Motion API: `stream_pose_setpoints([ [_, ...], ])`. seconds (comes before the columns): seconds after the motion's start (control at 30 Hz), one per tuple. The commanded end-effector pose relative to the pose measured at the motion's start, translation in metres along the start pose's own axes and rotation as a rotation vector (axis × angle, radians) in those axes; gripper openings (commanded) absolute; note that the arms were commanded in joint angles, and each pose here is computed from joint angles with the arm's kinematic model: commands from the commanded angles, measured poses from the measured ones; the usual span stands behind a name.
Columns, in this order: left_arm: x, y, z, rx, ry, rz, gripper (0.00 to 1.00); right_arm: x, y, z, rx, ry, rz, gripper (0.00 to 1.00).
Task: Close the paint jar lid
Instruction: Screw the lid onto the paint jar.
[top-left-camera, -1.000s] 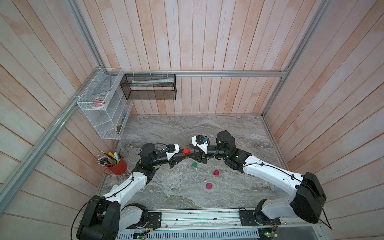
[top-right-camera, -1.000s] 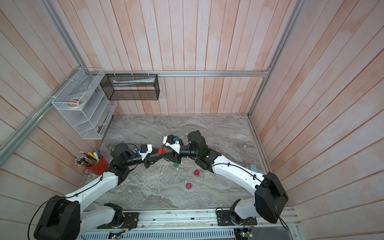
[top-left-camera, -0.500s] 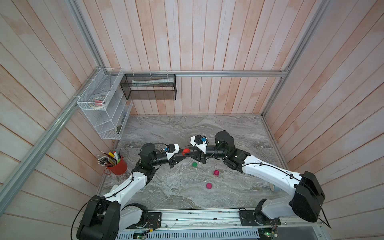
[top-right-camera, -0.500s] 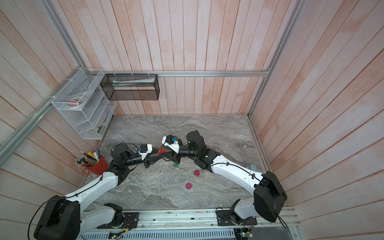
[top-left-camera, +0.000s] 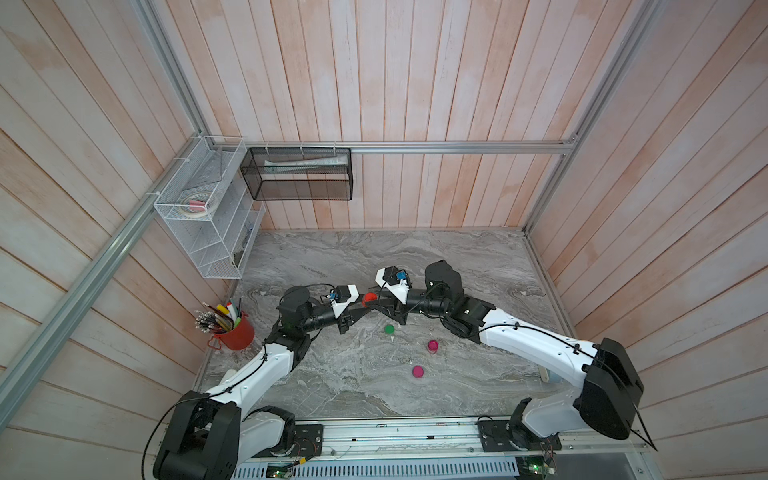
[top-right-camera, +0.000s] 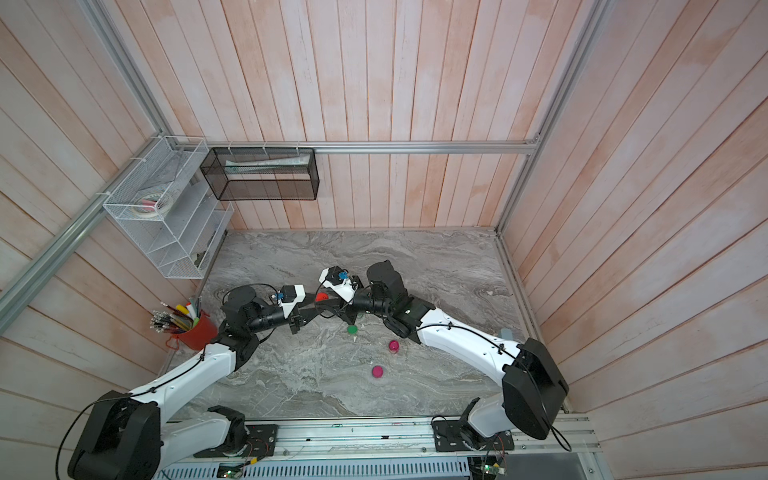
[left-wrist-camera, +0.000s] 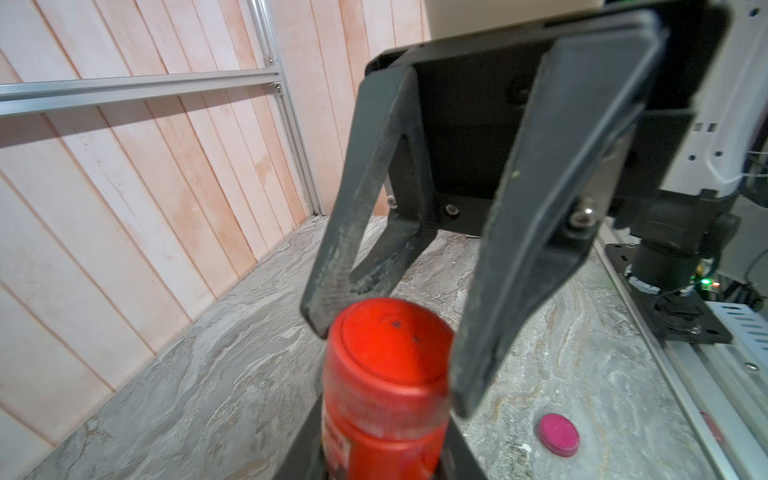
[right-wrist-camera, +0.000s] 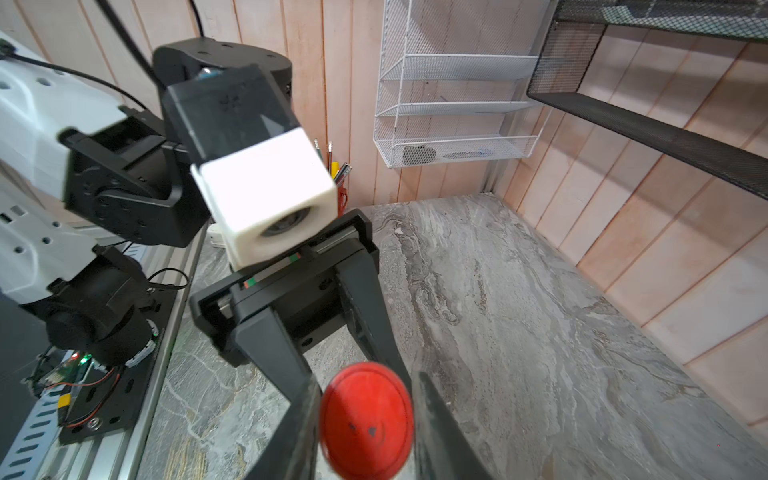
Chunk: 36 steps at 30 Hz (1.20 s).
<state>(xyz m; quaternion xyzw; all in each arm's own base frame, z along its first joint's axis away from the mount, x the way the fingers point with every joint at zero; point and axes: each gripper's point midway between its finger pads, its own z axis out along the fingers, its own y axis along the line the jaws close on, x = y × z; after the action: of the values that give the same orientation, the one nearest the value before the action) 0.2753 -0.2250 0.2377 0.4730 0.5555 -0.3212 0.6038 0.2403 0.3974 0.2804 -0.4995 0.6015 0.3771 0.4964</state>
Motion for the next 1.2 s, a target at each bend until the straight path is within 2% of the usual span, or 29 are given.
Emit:
stream_pose_setpoints([
  [0.0,-0.018,0.014,-0.005,-0.113,-0.027,0.101,0.27,0.009,-0.007,0.014,0.062,0.037,0.077,0.25],
  [0.27,-0.028,0.055,-0.034,-0.462,-0.015,0.212,0.27,0.005,-0.021,0.038,0.166,-0.030,0.311,0.23],
  [0.47,-0.029,0.073,-0.052,-0.642,0.021,0.258,0.27,0.008,-0.033,0.059,0.229,-0.068,0.496,0.23],
  [0.6,-0.027,0.079,-0.056,-0.691,0.052,0.266,0.27,0.002,-0.032,0.070,0.219,-0.088,0.535,0.24],
  [0.7,-0.026,0.080,-0.057,-0.697,0.057,0.263,0.27,-0.002,-0.031,0.071,0.216,-0.097,0.537,0.33],
  [1.03,-0.018,0.082,-0.051,-0.680,0.084,0.236,0.27,0.003,-0.032,0.044,0.281,-0.105,0.510,0.49],
  [1.17,-0.016,0.083,-0.049,-0.673,0.091,0.231,0.27,0.004,-0.029,0.035,0.282,-0.105,0.499,0.51],
])
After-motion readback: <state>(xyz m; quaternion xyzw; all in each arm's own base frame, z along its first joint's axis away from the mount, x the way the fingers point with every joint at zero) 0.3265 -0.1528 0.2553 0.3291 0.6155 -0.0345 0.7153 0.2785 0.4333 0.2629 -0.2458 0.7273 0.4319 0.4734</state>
